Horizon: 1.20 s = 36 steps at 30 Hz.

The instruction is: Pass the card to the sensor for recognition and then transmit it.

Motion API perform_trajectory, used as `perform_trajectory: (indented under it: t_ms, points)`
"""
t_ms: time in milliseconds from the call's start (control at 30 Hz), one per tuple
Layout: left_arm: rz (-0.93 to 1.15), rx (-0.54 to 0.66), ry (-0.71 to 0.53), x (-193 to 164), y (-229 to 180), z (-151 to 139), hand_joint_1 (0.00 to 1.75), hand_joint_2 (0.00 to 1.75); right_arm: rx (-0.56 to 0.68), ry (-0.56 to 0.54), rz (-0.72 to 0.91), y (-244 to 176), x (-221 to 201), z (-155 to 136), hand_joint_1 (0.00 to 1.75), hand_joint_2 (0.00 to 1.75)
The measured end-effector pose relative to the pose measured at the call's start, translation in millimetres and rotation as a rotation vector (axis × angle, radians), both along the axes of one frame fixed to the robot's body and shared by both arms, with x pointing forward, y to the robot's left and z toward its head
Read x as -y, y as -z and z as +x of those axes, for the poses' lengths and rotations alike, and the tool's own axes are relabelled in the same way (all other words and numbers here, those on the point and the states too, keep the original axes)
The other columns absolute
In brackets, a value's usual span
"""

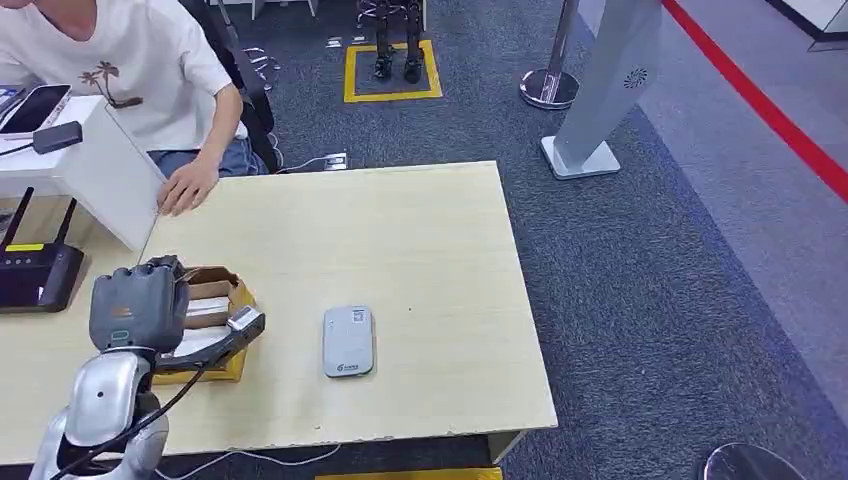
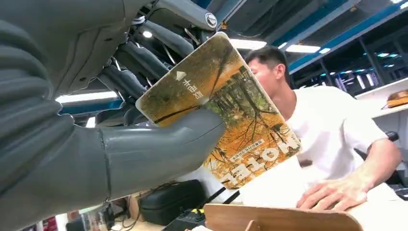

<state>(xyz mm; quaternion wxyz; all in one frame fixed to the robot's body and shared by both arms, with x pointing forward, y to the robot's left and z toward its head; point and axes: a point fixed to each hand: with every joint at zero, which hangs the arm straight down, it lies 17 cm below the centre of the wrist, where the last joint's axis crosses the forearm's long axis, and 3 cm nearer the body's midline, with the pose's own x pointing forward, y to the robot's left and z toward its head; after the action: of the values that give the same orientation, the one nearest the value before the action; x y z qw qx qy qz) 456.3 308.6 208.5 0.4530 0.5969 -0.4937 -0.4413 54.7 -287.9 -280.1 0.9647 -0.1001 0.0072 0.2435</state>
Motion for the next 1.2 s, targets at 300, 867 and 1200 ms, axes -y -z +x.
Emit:
perform_trajectory:
  t_ms: [300, 867, 1200]
  points:
    - [-0.075, 0.019, 0.105, 49, -9, 24, 1.75, 1.75, 0.003, -0.031, 0.008, 0, -2, 3, 0.0, 0.0]
    - [-0.173, -0.173, 0.308, 181, 65, 44, 1.75, 1.75, 0.015, -0.091, -0.006, 0, 7, 9, 0.0, 0.0]
    - [-0.181, -0.246, 0.339, 204, 95, 36, 1.75, 1.75, 0.019, -0.1, -0.008, -1, 8, 10, 0.0, 0.0]
